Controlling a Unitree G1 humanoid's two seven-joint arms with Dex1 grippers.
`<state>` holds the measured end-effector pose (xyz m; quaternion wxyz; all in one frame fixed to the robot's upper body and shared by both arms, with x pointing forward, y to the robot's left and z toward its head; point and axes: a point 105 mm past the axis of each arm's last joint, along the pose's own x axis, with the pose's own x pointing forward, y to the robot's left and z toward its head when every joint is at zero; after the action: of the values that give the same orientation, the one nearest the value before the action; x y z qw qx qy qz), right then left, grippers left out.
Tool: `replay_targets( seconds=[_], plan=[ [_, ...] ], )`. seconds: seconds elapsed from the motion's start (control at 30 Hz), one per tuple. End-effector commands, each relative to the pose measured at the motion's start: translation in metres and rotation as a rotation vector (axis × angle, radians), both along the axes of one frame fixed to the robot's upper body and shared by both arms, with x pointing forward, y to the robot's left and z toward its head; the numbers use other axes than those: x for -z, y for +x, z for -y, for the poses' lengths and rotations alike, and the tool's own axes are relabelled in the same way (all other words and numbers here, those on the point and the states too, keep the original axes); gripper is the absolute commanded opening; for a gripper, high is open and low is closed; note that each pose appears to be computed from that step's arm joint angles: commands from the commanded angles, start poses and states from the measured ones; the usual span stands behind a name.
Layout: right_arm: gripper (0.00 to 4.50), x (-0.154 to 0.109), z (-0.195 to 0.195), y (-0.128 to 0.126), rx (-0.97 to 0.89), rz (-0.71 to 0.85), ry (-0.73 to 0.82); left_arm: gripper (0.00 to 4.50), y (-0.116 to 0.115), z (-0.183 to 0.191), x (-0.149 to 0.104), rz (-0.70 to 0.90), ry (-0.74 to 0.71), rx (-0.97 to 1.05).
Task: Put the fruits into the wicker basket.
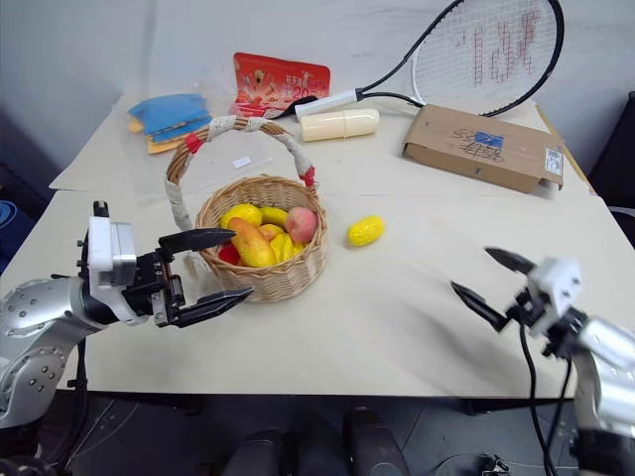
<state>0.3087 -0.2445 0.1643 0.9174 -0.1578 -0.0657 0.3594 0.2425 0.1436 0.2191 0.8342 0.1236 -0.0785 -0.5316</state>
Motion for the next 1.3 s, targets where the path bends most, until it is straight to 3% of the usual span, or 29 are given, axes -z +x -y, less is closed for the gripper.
replay_targets(
  seconds=[0.03, 0.2, 0.33, 0.57, 0.83, 0.93, 1.13, 1.3],
  plan=[
    [4.48, -0.014, -0.03, 0.037, -0.032, -0.066, -0.051, 4.5, -0.005, 0.003, -0.004, 0.029, 0.032, 0.008],
    [4.48, -0.03, -0.082, 0.085, -0.16, -0.144, -0.066, 4.5, -0.008, 0.001, 0.002, 0.013, 0.033, -0.016],
    [4.48, -0.022, -0.105, 0.109, -0.197, -0.147, -0.362, 4.5, -0.01, 0.003, 0.004, 0.011, 0.029, -0.018],
    [4.48, -0.019, -0.111, 0.112, -0.307, -0.248, -0.56, 4.5, -0.01, 0.0, 0.003, 0.014, 0.026, -0.036],
    [4.48, 0.002, -0.11, 0.113, -0.314, -0.356, -0.63, 4.5, -0.008, 0.002, 0.002, 0.024, 0.02, -0.034],
    [3.88, -0.001, -0.116, 0.11, -0.357, -0.333, -0.585, 4.5, -0.009, 0.0, 0.003, 0.023, 0.023, -0.04],
    [1.97, -0.021, -0.108, 0.104, -0.395, -0.265, -0.461, 4.5, -0.011, -0.007, 0.006, 0.012, 0.025, -0.073],
    [1.97, -0.024, -0.09, 0.088, -0.444, -0.299, -0.423, 4.5, -0.014, -0.015, 0.012, -0.006, 0.02, -0.104]
  ],
)
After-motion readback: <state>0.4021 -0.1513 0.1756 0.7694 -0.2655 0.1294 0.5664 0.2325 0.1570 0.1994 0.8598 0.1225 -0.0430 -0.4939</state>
